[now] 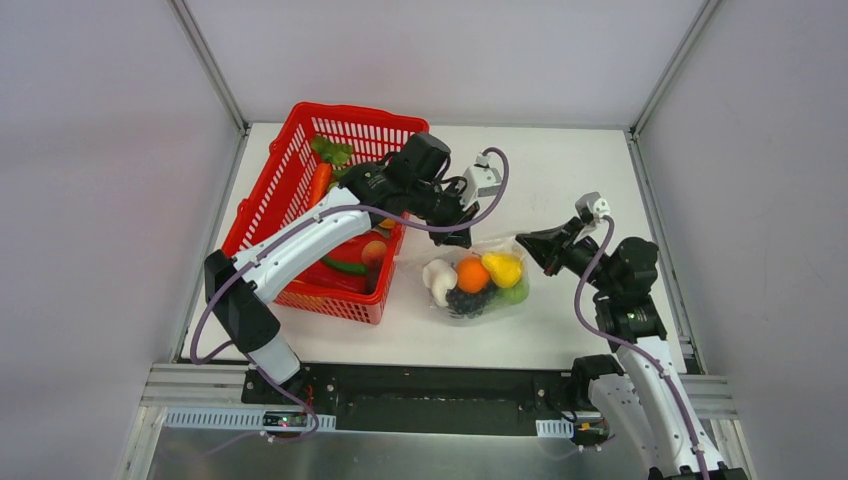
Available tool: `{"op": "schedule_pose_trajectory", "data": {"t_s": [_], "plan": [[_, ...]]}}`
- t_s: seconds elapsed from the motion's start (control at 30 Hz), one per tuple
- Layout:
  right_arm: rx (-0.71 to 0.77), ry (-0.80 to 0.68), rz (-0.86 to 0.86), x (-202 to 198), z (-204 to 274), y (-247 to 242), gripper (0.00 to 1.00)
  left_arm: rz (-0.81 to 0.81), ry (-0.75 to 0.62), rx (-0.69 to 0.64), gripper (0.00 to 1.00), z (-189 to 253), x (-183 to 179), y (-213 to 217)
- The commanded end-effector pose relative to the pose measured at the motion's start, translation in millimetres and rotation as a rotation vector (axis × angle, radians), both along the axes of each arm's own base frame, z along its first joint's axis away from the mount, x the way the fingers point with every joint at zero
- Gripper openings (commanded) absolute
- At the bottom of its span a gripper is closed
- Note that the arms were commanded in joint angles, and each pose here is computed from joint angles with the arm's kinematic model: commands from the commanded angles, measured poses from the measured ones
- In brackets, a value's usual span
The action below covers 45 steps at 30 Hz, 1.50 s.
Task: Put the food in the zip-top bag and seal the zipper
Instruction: Zip the zipper food storage bag at the center of the board.
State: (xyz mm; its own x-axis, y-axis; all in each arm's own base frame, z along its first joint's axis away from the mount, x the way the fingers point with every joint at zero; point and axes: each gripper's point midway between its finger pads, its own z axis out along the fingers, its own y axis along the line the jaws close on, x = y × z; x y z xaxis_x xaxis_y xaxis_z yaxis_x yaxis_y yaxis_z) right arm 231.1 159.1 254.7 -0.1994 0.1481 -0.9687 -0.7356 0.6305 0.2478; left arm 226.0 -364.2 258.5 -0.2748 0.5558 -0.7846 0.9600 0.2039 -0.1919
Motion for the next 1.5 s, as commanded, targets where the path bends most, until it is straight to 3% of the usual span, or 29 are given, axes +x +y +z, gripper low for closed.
{"op": "schedule_pose_trajectory", "data": {"t_s": [0.0,0.07,0.17,0.23,0.33,0.6,0.8,1.3,1.47], "plan": [[-0.002,-0.078,-0.015,3,20,-3,0.05,0.009,-0.008,-0.011,0.00,17,-6,14],[-0.013,-0.078,0.030,-3,24,1,0.34,-0.004,-0.001,-0.021,0.00,19,-8,10],[-0.024,-0.081,0.042,-6,33,2,0.65,-0.024,0.009,-0.057,0.00,26,-9,2],[-0.053,-0.100,0.075,-10,39,4,0.72,-0.041,0.010,-0.061,0.00,29,-11,-4],[-0.119,-0.099,0.151,-16,40,8,0.73,-0.067,0.012,-0.068,0.00,34,-13,-13],[-0.289,-0.135,0.320,-23,38,12,0.74,-0.128,0.021,-0.048,0.00,37,-22,-28],[-0.310,-0.084,0.448,-32,20,19,0.70,-0.144,0.019,-0.060,0.00,42,-25,-31],[-0.279,-0.062,0.488,-23,8,34,0.52,-0.193,0.061,-0.061,0.00,38,-37,-32],[-0.273,-0.064,0.505,-25,7,39,0.23,-0.190,0.057,-0.062,0.00,38,-36,-33]]}}
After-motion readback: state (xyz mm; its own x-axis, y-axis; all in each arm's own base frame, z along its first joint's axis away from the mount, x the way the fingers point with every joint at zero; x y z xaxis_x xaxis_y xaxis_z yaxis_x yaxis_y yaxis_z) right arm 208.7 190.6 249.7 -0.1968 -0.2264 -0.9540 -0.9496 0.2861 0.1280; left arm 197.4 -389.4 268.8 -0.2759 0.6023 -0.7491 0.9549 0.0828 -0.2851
